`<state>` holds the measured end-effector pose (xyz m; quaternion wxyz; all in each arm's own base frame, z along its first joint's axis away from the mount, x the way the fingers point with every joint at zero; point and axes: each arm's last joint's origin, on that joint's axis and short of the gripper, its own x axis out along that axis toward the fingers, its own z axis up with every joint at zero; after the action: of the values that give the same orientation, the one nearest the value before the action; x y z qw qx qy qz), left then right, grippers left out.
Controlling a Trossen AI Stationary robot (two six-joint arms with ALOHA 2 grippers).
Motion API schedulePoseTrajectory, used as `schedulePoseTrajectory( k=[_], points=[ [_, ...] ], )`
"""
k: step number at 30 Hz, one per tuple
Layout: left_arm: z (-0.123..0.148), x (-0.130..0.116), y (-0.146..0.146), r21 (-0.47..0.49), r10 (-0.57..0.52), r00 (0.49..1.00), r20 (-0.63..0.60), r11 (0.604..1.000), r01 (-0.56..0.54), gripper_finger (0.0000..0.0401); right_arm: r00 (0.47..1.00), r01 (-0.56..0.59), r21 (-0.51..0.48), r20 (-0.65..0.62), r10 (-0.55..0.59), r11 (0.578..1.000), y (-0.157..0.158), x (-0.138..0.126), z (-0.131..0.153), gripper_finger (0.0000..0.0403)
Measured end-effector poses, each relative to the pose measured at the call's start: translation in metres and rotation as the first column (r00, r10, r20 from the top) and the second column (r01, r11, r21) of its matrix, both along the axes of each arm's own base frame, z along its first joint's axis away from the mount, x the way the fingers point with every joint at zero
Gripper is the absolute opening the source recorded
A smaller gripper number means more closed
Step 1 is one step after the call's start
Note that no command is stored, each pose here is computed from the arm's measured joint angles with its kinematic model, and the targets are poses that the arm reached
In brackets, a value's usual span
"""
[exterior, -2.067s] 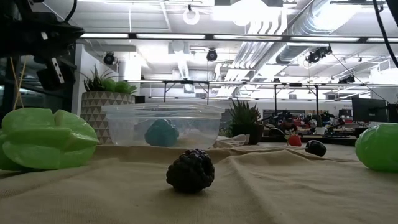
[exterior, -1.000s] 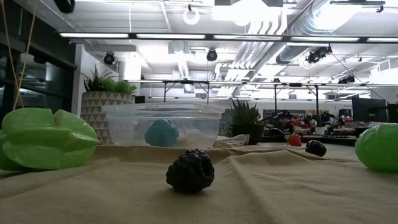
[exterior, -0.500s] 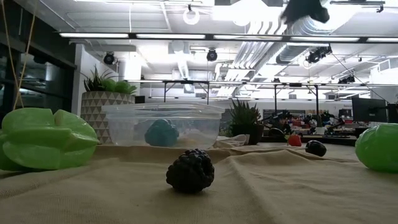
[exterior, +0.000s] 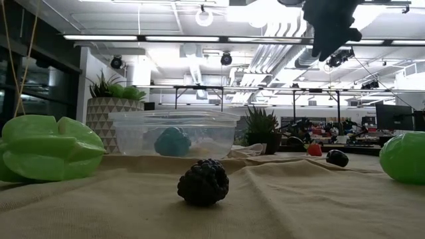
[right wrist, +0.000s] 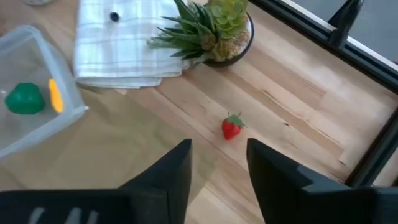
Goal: Pick and placing Produce into tupperware
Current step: Put the red strawberry into transparent bin
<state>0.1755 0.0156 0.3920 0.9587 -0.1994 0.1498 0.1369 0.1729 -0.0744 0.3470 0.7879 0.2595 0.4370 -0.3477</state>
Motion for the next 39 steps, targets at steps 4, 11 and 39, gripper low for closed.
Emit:
schedulePoseTrajectory(
  k=[4, 11, 39],
  points=[
    [-0.001, 0.014, 0.0, -0.01, -0.02, 1.0, 0.018, 1.0, 0.02, 0.0001, 0.998, 0.026, -0.013, -0.056, -0.027, 1.0, -0.006, 0.007, -0.007, 0.0178],
    [-0.001, 0.031, 0.0, -0.017, -0.06, 0.995, 0.074, 0.998, 0.061, 0.0001, 0.986, 0.099, 0.024, -0.135, -0.095, 0.995, -0.022, 0.016, -0.021, 0.0219],
    [-0.004, 0.034, 0.0, -0.048, -0.068, 0.996, 0.061, 0.996, 0.071, 0.0001, 0.973, 0.08, 0.224, -0.231, -0.027, 0.971, -0.064, 0.045, -0.098, 0.0227]
  ],
)
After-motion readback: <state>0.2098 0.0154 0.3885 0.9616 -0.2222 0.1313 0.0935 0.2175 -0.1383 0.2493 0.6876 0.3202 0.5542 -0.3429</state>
